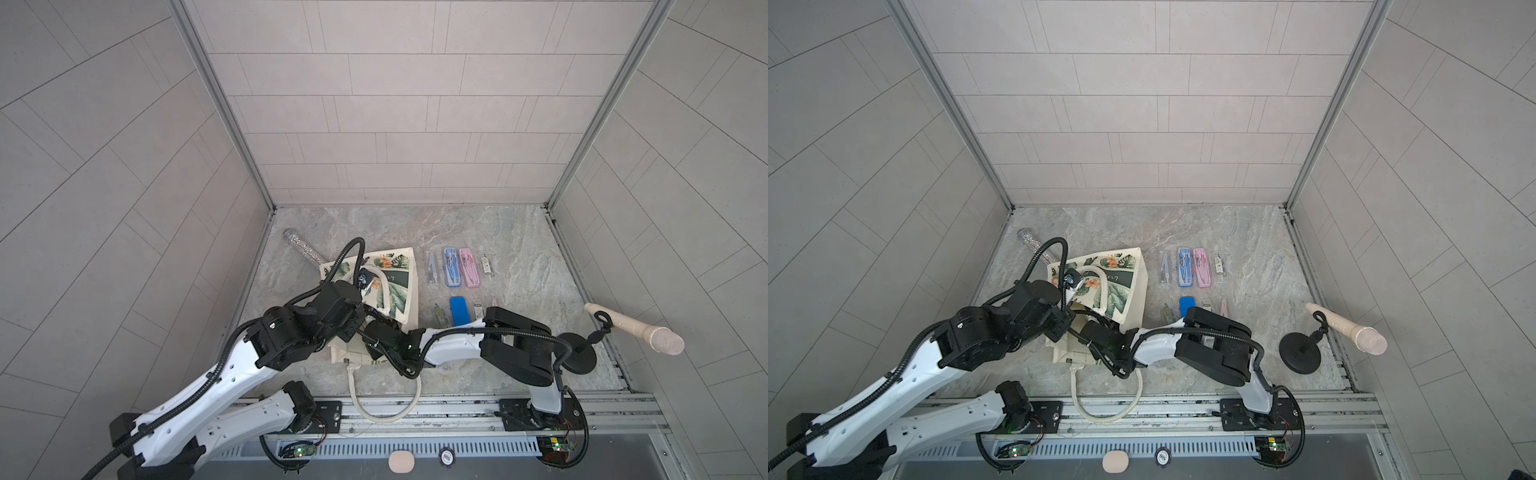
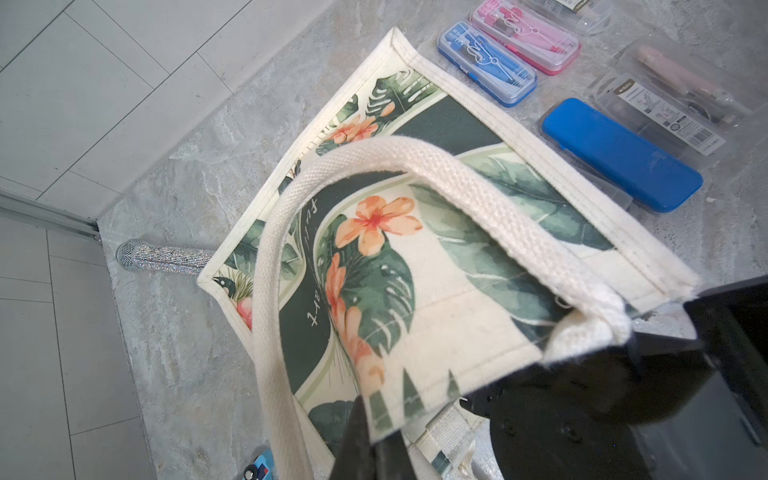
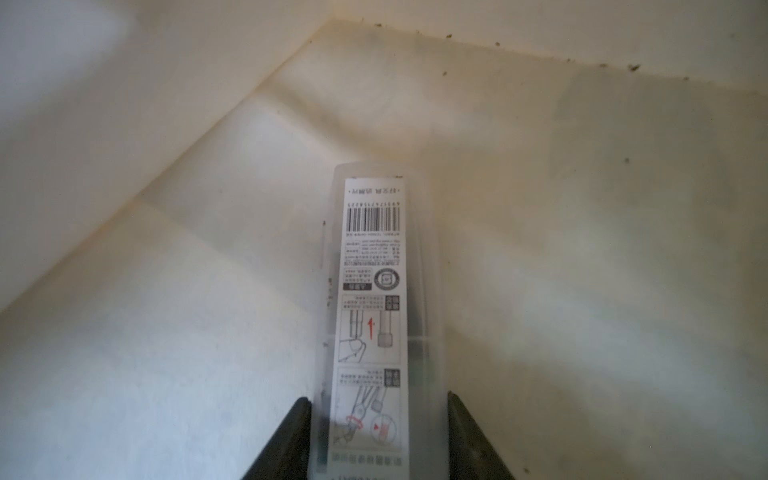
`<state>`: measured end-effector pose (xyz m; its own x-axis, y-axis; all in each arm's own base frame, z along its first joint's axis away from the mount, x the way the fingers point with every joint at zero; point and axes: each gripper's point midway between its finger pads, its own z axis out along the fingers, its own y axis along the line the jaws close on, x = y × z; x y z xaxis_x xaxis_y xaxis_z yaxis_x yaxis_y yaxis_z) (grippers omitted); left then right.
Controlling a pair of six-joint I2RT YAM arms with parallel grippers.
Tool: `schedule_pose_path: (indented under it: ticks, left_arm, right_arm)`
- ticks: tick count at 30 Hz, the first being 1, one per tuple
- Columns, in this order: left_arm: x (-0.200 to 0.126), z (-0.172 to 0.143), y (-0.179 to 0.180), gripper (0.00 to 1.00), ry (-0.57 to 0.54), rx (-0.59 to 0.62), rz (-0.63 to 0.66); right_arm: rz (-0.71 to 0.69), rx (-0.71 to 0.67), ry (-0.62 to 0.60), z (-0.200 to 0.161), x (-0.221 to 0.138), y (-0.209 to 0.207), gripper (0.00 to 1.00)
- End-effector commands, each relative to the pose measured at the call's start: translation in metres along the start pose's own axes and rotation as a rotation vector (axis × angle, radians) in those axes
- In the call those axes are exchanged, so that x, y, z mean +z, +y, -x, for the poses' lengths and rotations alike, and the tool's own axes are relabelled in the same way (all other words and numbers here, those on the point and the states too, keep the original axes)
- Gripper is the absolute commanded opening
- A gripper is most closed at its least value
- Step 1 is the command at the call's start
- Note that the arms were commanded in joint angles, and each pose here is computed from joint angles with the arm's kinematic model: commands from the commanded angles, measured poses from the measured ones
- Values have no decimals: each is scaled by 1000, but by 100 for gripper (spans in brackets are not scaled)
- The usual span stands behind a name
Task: Take out the compass set from the canvas bag
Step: Pick up the compass set from the canvas bag, then place the compass set at the center of the board.
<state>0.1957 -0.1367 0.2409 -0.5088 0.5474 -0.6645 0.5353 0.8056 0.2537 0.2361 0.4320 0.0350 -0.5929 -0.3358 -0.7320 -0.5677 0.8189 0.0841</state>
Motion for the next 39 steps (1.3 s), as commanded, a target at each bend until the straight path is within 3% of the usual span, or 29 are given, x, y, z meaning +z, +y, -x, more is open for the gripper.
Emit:
schedule_pose_path:
  ticks: [1, 11, 18, 27, 31, 35, 39]
  left_arm:
    - [2, -3, 8, 0, -13, -13, 53]
    - [6, 6, 13, 0, -8, -4, 76]
    - [7, 14, 12, 0, -2, 14, 72]
    - [1, -7, 6, 0, 33, -39, 20]
    - [-6, -14, 8, 5, 22, -116, 13]
    - [-13, -13, 7, 5, -7, -131, -10]
    - [-23, -9, 5, 5, -60, -143, -51]
  right_arm:
    - [38, -84, 11, 7, -33, 9, 48]
    - [113, -188, -49, 5, -118, 10, 44]
    - [97, -193, -80, 3, -164, -16, 44]
    - [-126, -100, -229, 24, -242, -117, 43]
    - [-219, 32, -291, 27, -266, -171, 42]
    - [-286, 169, -347, 25, -281, -211, 40]
    - [-328, 221, -333, 22, -284, -230, 41]
